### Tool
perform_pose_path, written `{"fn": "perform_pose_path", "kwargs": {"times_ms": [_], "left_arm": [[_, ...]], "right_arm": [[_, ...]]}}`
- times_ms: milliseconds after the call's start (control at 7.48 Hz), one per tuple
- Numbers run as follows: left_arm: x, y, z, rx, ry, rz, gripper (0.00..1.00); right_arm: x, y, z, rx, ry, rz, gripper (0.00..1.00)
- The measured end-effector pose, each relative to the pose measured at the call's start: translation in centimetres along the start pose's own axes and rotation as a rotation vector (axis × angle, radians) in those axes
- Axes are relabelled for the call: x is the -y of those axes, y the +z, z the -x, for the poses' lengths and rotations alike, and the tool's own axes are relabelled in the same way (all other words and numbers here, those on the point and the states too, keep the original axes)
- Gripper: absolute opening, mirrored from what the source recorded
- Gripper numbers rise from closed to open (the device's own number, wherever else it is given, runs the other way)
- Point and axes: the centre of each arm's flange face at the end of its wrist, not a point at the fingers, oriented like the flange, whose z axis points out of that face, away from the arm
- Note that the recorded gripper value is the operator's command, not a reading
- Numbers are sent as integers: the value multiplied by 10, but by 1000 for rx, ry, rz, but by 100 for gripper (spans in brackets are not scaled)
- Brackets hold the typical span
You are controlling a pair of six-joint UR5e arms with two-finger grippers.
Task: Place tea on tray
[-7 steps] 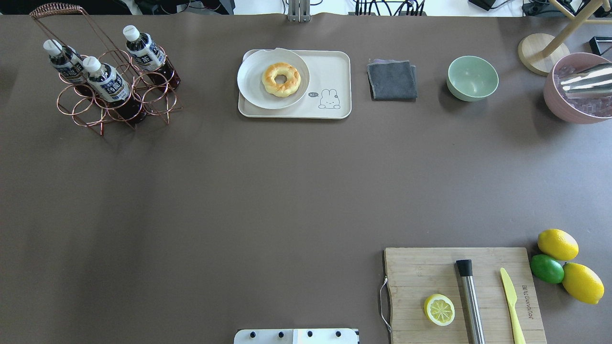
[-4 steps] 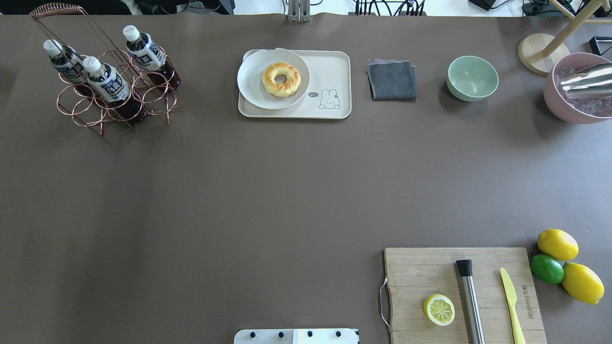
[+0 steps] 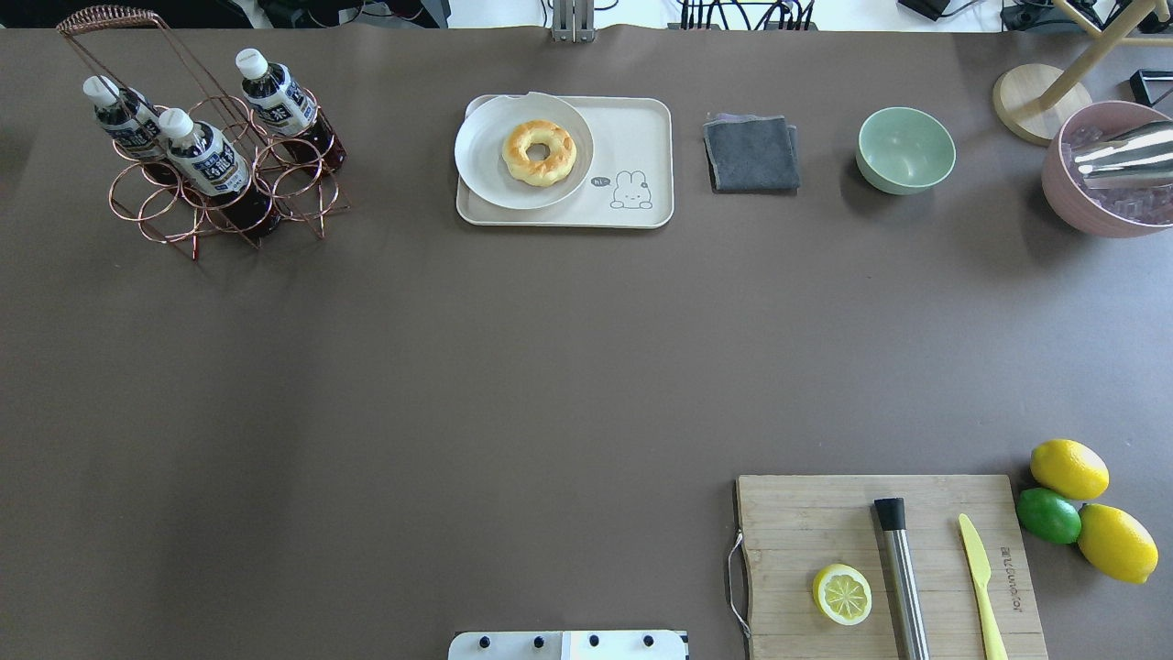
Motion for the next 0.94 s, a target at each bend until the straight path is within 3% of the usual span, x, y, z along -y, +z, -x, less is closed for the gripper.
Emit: {"fn": "perform_pose_path", "kwargs": {"times_ms": [401, 668, 935], "left_arm": [[40, -16, -65, -35, -106, -56, 97], [61, 4, -107, 17, -168, -87, 97], [76, 24, -149, 42, -205, -132, 97]], "right_arm": [[-2, 2, -1, 5, 4, 4, 100], [-6, 4, -3, 8, 8, 9, 100], [-12, 6, -1, 43, 5, 2, 100]]}}
